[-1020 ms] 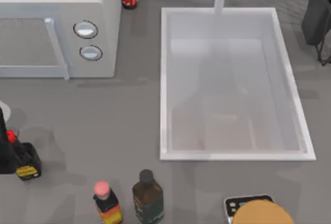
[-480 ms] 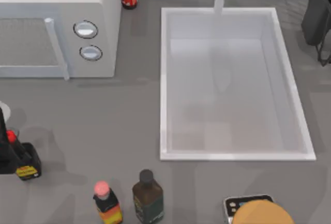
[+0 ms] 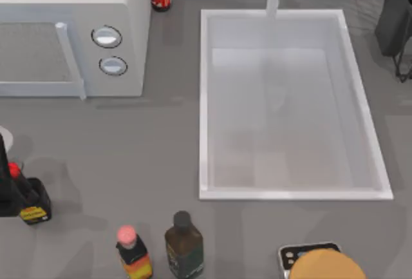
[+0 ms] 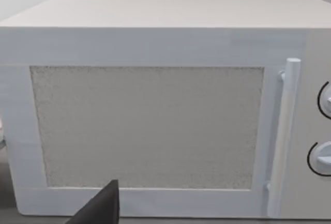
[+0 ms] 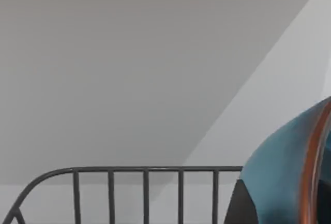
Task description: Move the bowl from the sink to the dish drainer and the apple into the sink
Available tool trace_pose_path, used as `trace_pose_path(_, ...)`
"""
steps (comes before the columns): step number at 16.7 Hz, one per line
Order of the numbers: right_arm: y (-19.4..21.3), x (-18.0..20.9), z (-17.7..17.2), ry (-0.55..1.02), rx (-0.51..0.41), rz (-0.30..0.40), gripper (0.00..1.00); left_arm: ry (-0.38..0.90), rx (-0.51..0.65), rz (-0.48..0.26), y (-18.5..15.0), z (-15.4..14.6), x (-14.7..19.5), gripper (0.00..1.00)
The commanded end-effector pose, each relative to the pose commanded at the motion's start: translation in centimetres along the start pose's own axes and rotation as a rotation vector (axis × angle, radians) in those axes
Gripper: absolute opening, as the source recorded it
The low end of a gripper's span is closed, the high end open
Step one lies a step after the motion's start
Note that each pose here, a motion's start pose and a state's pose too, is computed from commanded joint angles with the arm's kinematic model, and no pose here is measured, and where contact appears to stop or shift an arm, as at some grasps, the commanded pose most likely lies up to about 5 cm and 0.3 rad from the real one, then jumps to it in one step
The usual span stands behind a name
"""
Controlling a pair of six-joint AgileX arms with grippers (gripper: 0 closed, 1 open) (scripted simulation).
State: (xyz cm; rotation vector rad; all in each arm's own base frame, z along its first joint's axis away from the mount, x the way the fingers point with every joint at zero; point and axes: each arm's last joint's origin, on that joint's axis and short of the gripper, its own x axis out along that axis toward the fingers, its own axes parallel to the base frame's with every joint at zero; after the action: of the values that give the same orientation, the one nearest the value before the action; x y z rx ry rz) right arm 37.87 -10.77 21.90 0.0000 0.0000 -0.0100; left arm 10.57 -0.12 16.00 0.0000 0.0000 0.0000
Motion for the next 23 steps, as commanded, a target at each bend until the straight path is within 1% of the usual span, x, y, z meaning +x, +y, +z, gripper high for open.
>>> trace_pose_path(6, 0.0, 0.0, 0.0, 0.000, 0.000, 0.000, 0.98, 0.000, 0.000, 0.000, 0.0, 0.0, 0.0, 1.00)
trace_pose_path(7, 0.0, 0.0, 0.0, 0.000, 0.000, 0.000, 1.00, 0.000, 0.000, 0.000, 0.0, 0.0, 0.0, 1.00)
trace_pose_path(17, 0.0, -0.2, 0.2, -0.002, -0.002, -0.005, 1.00, 0.000, 0.000, 0.000, 0.0, 0.0, 0.0, 1.00)
trace_pose_path(20, 0.7, -1.5, 1.4, -0.009, -0.006, -0.010, 1.00, 0.000, 0.000, 0.000, 0.0, 0.0, 0.0, 1.00)
trace_pose_path(23, 2.1, -3.9, 3.0, -0.010, -0.007, -0.009, 1.00, 0.000, 0.000, 0.000, 0.0, 0.0, 0.0, 1.00)
